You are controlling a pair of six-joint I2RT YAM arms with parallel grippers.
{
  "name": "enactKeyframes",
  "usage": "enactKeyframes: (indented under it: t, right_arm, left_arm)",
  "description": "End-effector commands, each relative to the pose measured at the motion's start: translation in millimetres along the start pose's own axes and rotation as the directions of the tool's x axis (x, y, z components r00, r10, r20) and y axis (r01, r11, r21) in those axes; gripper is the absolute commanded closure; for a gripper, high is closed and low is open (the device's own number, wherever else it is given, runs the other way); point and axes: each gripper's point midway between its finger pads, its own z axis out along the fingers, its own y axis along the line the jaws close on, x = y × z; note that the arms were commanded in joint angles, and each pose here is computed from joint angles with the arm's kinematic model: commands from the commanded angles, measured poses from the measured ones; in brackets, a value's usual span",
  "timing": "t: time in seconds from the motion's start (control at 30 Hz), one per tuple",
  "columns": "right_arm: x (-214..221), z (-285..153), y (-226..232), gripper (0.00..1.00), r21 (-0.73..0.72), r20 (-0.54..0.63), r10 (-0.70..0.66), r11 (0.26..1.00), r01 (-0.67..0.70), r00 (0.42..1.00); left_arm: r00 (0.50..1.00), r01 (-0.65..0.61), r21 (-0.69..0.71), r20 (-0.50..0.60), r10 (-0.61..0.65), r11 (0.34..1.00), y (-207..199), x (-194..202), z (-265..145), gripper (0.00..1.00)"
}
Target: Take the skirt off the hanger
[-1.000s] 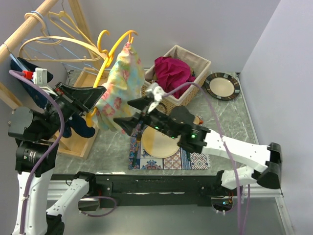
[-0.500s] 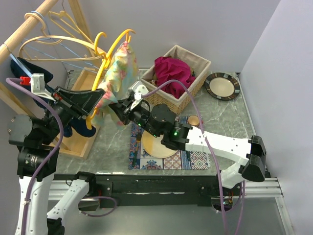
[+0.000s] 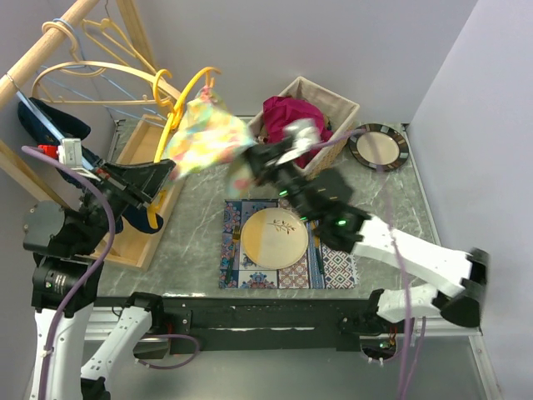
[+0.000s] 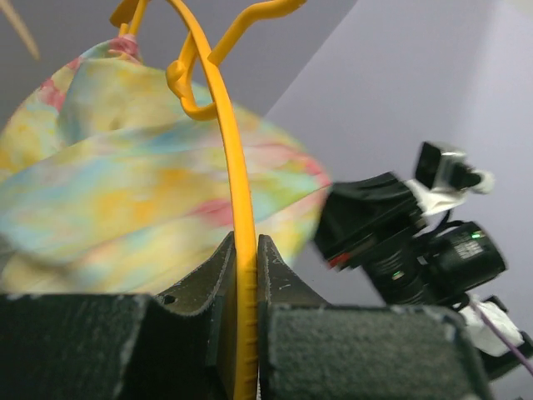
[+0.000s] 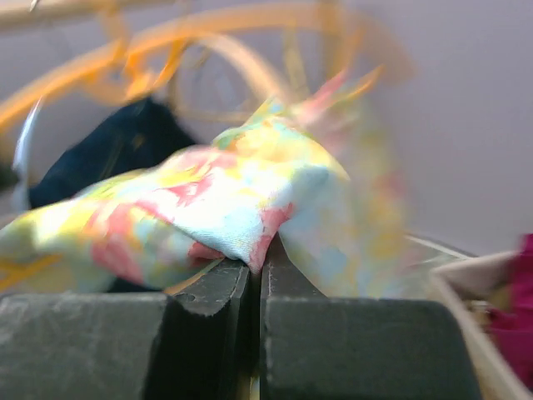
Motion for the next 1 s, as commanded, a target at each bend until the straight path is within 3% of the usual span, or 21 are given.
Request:
enactKeyframes:
  t: [0.0,0.27,0.57,0.77,0.87,0.97]
  right_arm:
    - [-105.4,-34.7,-60.7,1.00,0.149,0.274,0.064,0.983,-0.108,0.960]
    - [-166.9,-55.3,-117.1,1.00,0.314,0.377,-0.064,0.947,-0.063,0.924]
    - [-182.7,-10.7,-182.6,1.00,0.462,0.319,-0.216,0.886,0.048,0.923]
    - [-134.5,33.2,-253.0,1.00,0.556,0.210,-0.258,0.825,0.102,0.943]
    - [-71.7,58.6,-285.7,1.00,0.574,0.126,-0.160,0.817,0.060,0.979]
    - [24.5,75.6,-301.3,1.00,0.518,0.008,-0.012,0.855,0.006,1.000]
  left_arm:
    - [0.990,-0.102,-0.060,0.094,0.107,0.993,8.6,-19.1,-3.2,0.99]
    - [0.987,-0.125,-0.070,0.091,0.131,0.990,11.1,-20.0,-1.7,0.99]
    - [0.975,-0.195,-0.017,0.108,0.196,0.981,-7.1,-24.5,-13.3,0.99]
    - [0.966,-0.234,0.031,0.121,0.229,0.972,-20.5,-24.5,-22.8,0.99]
    - [0.966,-0.237,0.038,0.113,0.232,0.971,-20.4,-21.7,-23.1,0.99]
    - [0.964,-0.244,0.039,0.115,0.238,0.969,-20.4,-22.1,-22.9,0.99]
